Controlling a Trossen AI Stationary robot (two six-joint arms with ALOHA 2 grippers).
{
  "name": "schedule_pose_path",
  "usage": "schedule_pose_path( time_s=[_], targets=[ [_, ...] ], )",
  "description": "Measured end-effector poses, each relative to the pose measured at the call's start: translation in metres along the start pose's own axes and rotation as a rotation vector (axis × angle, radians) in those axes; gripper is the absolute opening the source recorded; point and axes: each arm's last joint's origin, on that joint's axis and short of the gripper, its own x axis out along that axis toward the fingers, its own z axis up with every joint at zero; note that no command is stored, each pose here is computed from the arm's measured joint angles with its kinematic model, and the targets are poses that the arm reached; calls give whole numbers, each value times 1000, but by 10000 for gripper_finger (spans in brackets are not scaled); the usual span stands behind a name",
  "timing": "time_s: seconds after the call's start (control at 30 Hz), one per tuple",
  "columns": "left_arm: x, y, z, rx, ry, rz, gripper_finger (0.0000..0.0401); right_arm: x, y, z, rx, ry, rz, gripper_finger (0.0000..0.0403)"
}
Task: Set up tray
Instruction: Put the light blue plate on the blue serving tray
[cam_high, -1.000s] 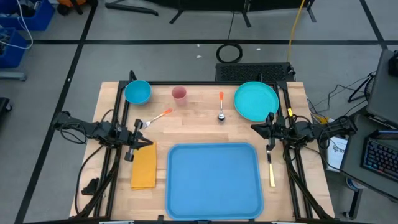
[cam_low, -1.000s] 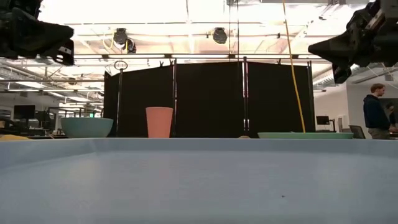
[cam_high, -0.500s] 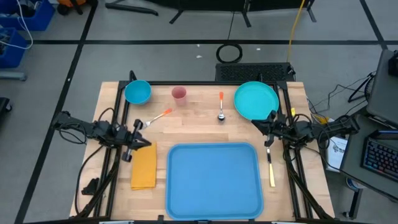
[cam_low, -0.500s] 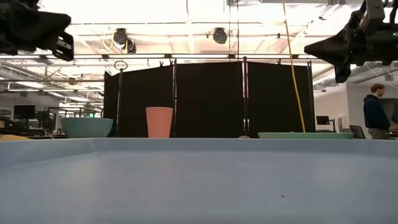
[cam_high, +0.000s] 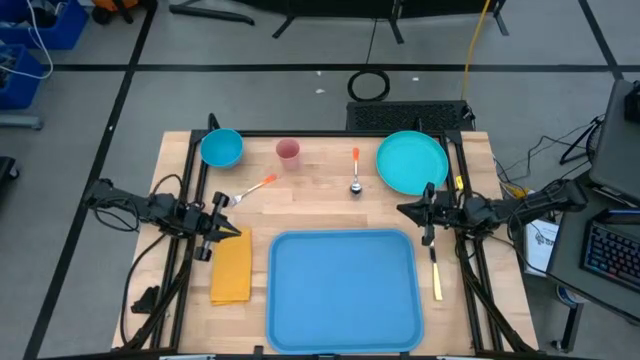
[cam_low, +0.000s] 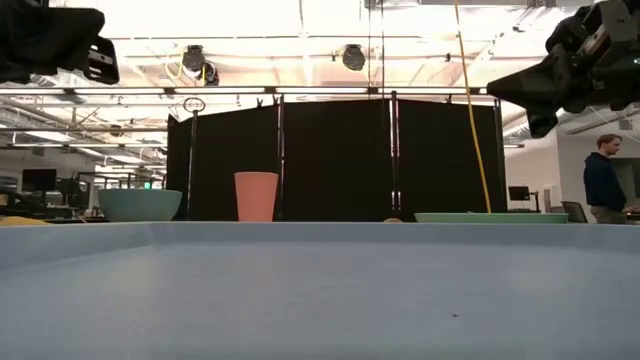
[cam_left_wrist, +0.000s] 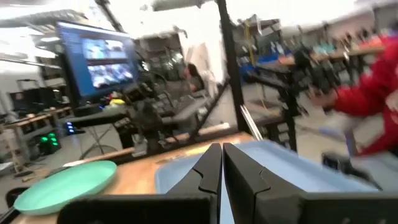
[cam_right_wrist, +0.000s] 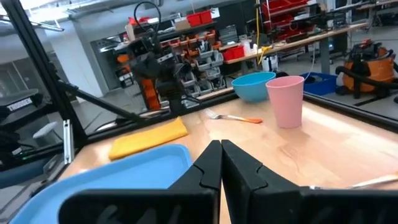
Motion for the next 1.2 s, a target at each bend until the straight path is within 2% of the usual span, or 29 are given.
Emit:
schedule_pose_path(
  time_s=[0.2,0.3,0.47,0.57,0.67,0.87,0.97,1.2],
  targets=[
    [0,2,3,-71,-29,40,21,6,2,-3,-5,24,-7,14],
    [0,2,4,-33,-40,42,21,10,3,-7,-22,56,-15,41],
    [0,2,5,-37,-52,36,21,15,6,-17,-180,162,-9,100],
    [0,2,4,-2,-34,50,21,24,19,1,-264,149,22,128],
    [0,4,5,27,-39,106,21,34,28,13,-336,214,12,144],
    [-1,8,4,25,-5,271,21,52,39,32,-473,430,-152,153],
    [-1,9,3,16,7,295,21,58,42,38,-515,557,-204,152],
    [-1,9,1,-24,25,292,21,66,33,46,-426,807,-397,151]
  ],
)
